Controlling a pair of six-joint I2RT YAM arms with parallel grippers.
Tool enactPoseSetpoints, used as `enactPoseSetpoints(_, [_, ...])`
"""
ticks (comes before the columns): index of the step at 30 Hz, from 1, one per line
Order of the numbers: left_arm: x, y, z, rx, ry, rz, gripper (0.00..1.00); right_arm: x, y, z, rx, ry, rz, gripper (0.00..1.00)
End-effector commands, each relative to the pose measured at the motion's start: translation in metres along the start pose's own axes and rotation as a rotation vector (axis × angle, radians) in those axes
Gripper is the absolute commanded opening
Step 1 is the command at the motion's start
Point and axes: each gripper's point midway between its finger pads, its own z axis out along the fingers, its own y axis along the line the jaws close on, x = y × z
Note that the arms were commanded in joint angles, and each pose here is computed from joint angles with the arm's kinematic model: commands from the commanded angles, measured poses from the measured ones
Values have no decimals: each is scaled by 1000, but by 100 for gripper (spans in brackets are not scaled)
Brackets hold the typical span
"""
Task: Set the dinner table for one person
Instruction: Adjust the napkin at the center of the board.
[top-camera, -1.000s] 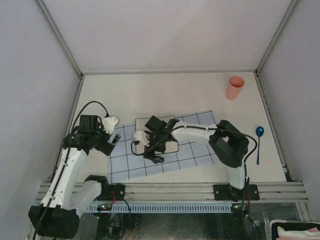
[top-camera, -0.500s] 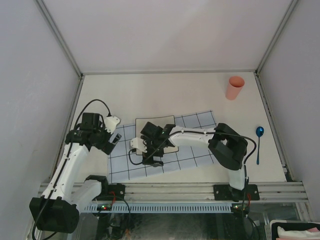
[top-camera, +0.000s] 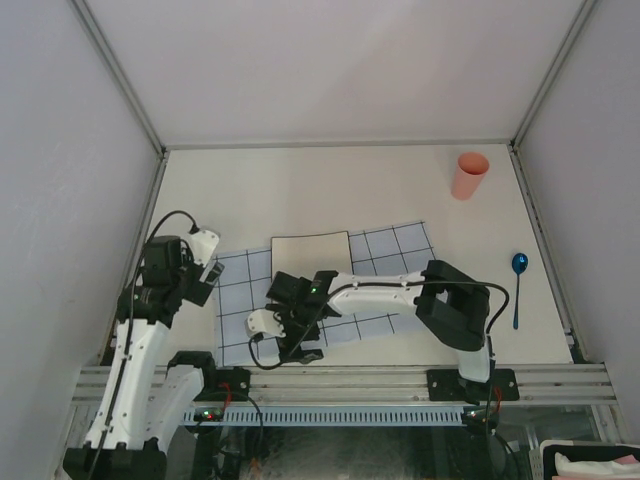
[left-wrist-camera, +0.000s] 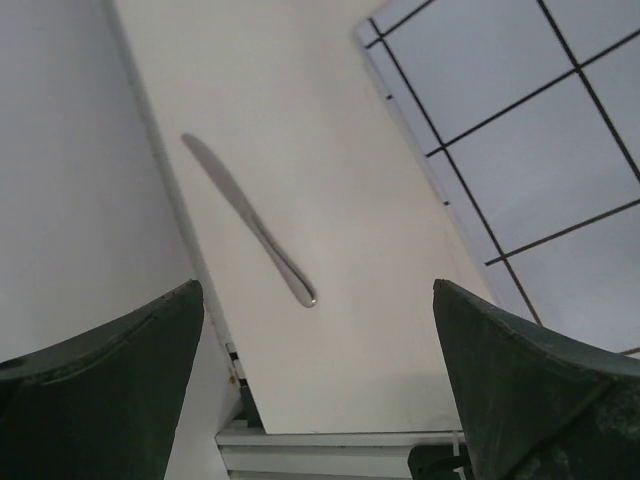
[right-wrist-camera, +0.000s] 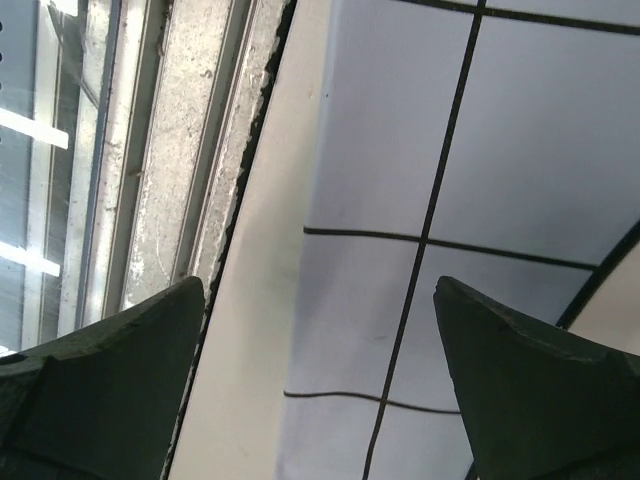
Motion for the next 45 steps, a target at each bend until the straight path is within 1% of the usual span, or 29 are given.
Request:
enactPoseSetpoints(1, [-1, 28, -18, -163, -51, -5, 100, -19, -8, 6, -20, -34, -44, 95])
enactPoseSetpoints(3, [3, 33, -26, -199, -59, -3, 100, -23, -11, 8, -29, -32, -47, 93])
enactPoseSetpoints(5, [6, 38, -31, -231, -57, -2, 100, -27, -12, 11, -43, -34, -51, 87])
enactPoseSetpoints(7, [7, 40, -36, -252, -70, -10, 100, -30, -16, 15, -48, -31, -55, 85])
enactPoseSetpoints(10, [7, 42, -45, -274, -105, -28, 100, -30, -26, 19, -39, -32, -53, 86])
enactPoseSetpoints(14, [6, 47, -56, -321, -143, -57, 100, -24, -39, 27, -32, -29, -28, 89])
enactPoseSetpoints(21, [5, 51, -64, -352, -169, -71, 100, -10, -55, 45, 17, -6, 22, 93])
enactPoseSetpoints(32, [-3, 66, -88, -432, -240, -80, 100, -5, -79, 51, 5, -19, 120, 90])
enactPoseSetpoints(39, [-4, 74, -95, -476, -242, -74, 100, 2, -100, 48, -21, -33, 194, 91])
enactPoseSetpoints(45, [-2, 76, -92, -494, -235, -57, 100, 11, -117, 43, -14, -47, 240, 92])
